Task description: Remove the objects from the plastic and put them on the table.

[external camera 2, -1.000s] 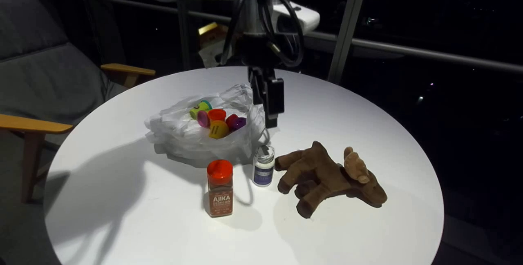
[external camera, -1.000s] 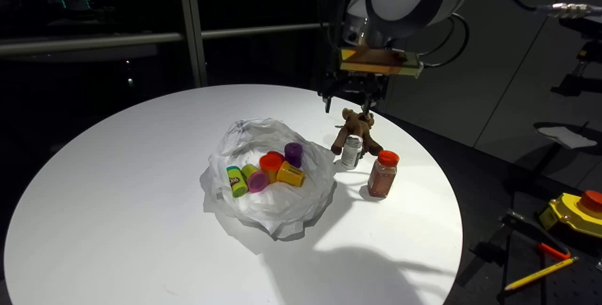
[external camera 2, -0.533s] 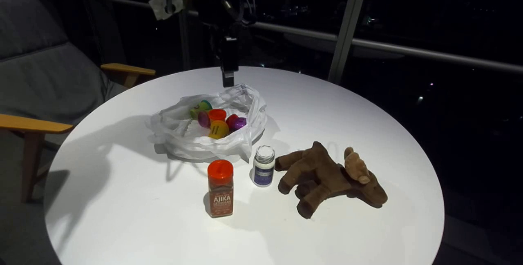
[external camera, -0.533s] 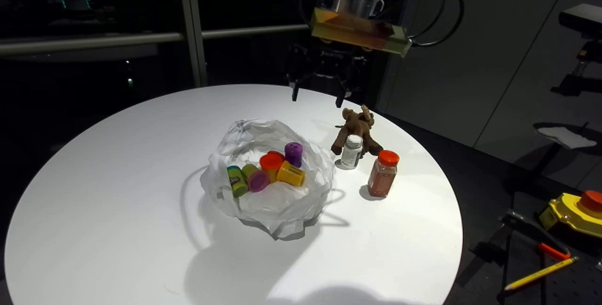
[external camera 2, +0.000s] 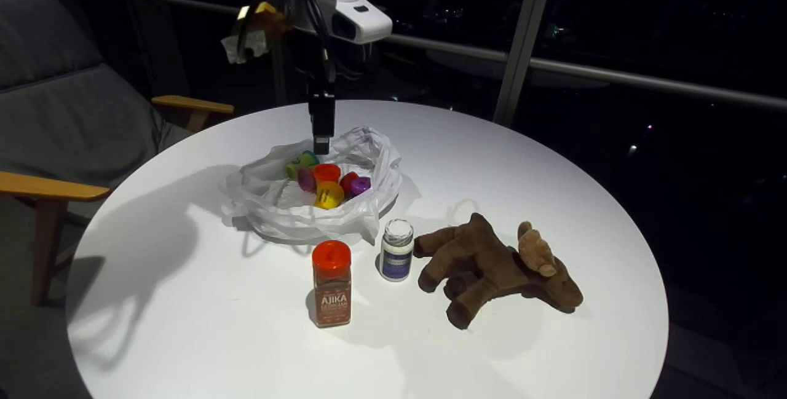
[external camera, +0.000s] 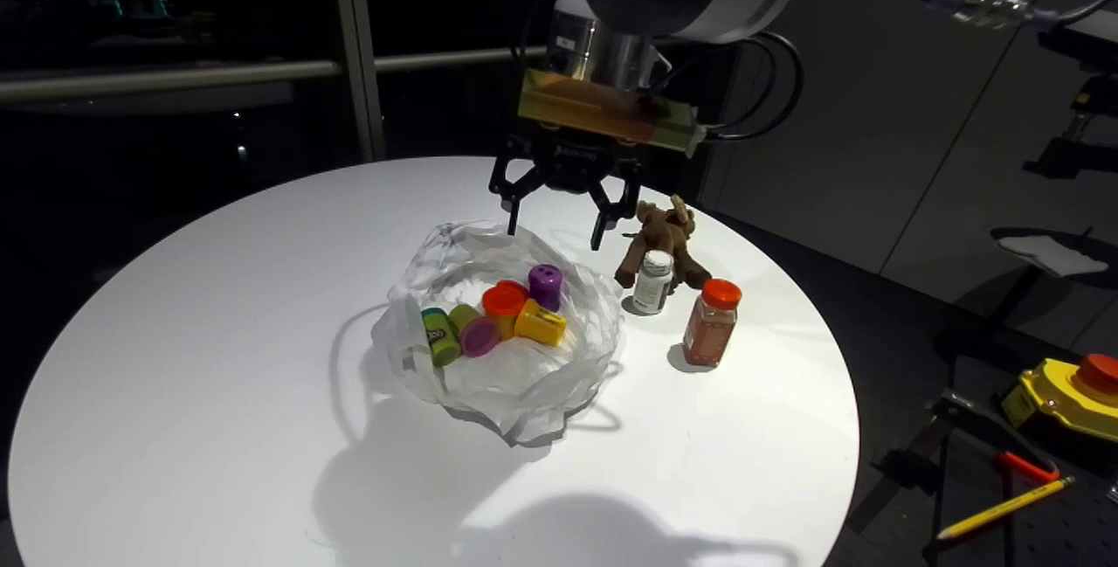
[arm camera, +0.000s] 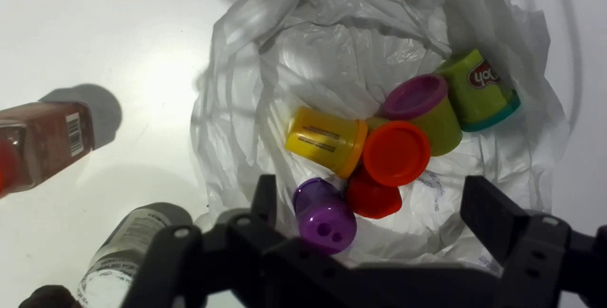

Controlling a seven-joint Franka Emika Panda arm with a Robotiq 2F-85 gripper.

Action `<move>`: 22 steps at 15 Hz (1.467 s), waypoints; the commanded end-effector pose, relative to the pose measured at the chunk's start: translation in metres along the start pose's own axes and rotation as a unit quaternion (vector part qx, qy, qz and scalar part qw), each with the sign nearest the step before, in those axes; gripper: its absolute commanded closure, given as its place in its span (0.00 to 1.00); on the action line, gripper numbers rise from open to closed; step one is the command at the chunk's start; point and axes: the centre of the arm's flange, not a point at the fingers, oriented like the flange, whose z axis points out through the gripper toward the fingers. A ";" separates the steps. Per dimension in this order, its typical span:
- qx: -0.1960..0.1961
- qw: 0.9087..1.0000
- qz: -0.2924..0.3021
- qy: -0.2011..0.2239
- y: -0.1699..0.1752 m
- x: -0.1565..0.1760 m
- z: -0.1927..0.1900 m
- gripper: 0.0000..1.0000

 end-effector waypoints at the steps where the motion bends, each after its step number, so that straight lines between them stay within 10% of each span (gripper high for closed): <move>1: -0.004 0.999 0.046 -0.016 -0.026 0.026 0.025 0.00; 17: -0.058 0.991 0.123 -0.012 -0.033 0.082 0.098 0.00; 22: -0.066 0.990 0.120 0.008 -0.037 0.089 0.098 0.51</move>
